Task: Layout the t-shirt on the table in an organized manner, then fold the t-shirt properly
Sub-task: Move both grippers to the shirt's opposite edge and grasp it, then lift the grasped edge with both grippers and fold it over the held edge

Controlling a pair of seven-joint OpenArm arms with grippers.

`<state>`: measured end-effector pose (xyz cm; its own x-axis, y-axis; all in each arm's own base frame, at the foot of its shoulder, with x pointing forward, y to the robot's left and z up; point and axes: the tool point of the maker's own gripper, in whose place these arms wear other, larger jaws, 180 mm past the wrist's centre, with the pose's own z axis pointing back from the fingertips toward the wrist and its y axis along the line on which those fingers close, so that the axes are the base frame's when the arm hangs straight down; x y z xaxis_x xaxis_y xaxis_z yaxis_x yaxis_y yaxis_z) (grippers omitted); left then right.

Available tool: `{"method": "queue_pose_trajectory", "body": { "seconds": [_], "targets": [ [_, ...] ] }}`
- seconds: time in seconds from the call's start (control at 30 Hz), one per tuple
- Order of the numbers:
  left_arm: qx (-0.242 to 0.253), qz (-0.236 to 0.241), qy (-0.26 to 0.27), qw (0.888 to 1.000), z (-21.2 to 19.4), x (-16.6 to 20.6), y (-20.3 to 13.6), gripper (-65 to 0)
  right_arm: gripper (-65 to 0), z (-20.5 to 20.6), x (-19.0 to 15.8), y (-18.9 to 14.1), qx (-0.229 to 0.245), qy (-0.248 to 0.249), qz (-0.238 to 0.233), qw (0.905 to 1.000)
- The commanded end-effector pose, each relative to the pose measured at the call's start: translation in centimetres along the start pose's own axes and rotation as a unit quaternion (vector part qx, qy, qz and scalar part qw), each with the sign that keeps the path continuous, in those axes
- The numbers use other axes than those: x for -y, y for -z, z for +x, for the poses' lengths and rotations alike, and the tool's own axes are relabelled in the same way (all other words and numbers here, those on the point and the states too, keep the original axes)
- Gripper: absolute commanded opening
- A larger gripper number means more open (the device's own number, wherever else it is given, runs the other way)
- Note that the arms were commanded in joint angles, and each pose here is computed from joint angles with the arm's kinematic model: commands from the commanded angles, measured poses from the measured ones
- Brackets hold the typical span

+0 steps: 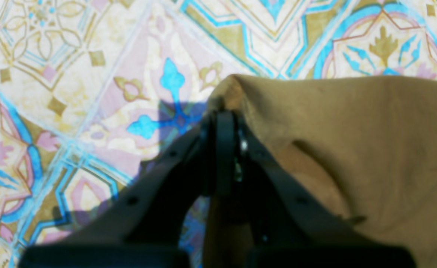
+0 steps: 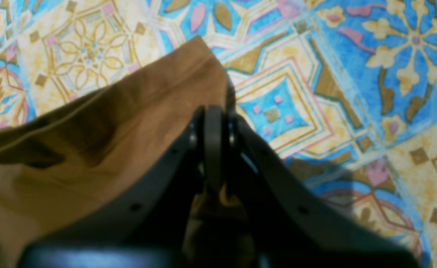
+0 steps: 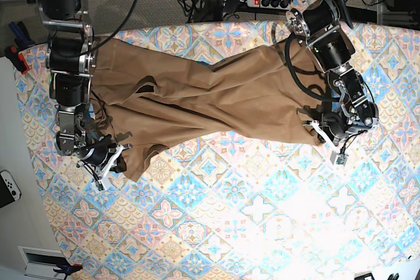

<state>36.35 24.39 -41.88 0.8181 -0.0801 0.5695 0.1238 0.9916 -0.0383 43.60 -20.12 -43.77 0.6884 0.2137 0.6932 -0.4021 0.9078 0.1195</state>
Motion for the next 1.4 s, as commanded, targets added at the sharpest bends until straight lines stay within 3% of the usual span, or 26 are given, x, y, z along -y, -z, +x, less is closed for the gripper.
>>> {"method": "queue_pose_trajectory", "body": {
  "seconds": [0.0,0.17,0.33,0.4,0.6,0.77,1.07,1.23,1.37],
  "targets": [
    [0.029,-0.002,0.007,1.0,2.3,0.5,-0.6,-65.0,-65.0,-3.6,-0.8,0.1,-0.084,-0.022,0.014,0.9961],
    [0.035,0.023,0.021,0.999,3.8,0.4,-2.7,-65.0,-65.0,-2.9,-0.7,0.0,-0.075,-0.023,0.012,0.9969],
    [0.034,0.049,0.032,0.998,4.5,-0.5,-4.5,-65.0,-65.0,3.1,1.5,-2.0,0.007,-0.033,-0.027,0.9991],
    [0.025,0.049,0.031,0.998,3.7,-0.5,-4.3,-65.0,-65.0,3.9,2.3,-2.9,0.004,-0.036,-0.04,0.9985],
    [0.009,0.059,0.035,0.998,1.4,-0.7,-4.7,-65.0,-65.0,3.1,3.6,-5.5,0.012,-0.043,-0.08,0.9958],
    [0.017,0.081,0.046,0.995,0.8,-1.2,-6.2,-65.0,-65.0,5.9,4.1,-7.8,0.034,-0.077,-0.112,0.9902],
    [0.046,0.115,0.064,0.99,1.5,-1.7,-8.9,-65.0,-65.0,7.5,5.6,-10.5,0.069,-0.075,-0.148,0.9838],
    [0.076,0.109,0.071,0.989,1.6,-0.6,-10.6,-65.0,-65.0,5.3,5.7,-11.7,0.059,-0.075,-0.164,0.9819],
    [0.072,0.094,0.112,0.987,1.0,1.2,-10.9,-65.0,-65.0,5.5,6.4,-14.2,0.066,-0.082,-0.198,0.9746]
  ]
}}
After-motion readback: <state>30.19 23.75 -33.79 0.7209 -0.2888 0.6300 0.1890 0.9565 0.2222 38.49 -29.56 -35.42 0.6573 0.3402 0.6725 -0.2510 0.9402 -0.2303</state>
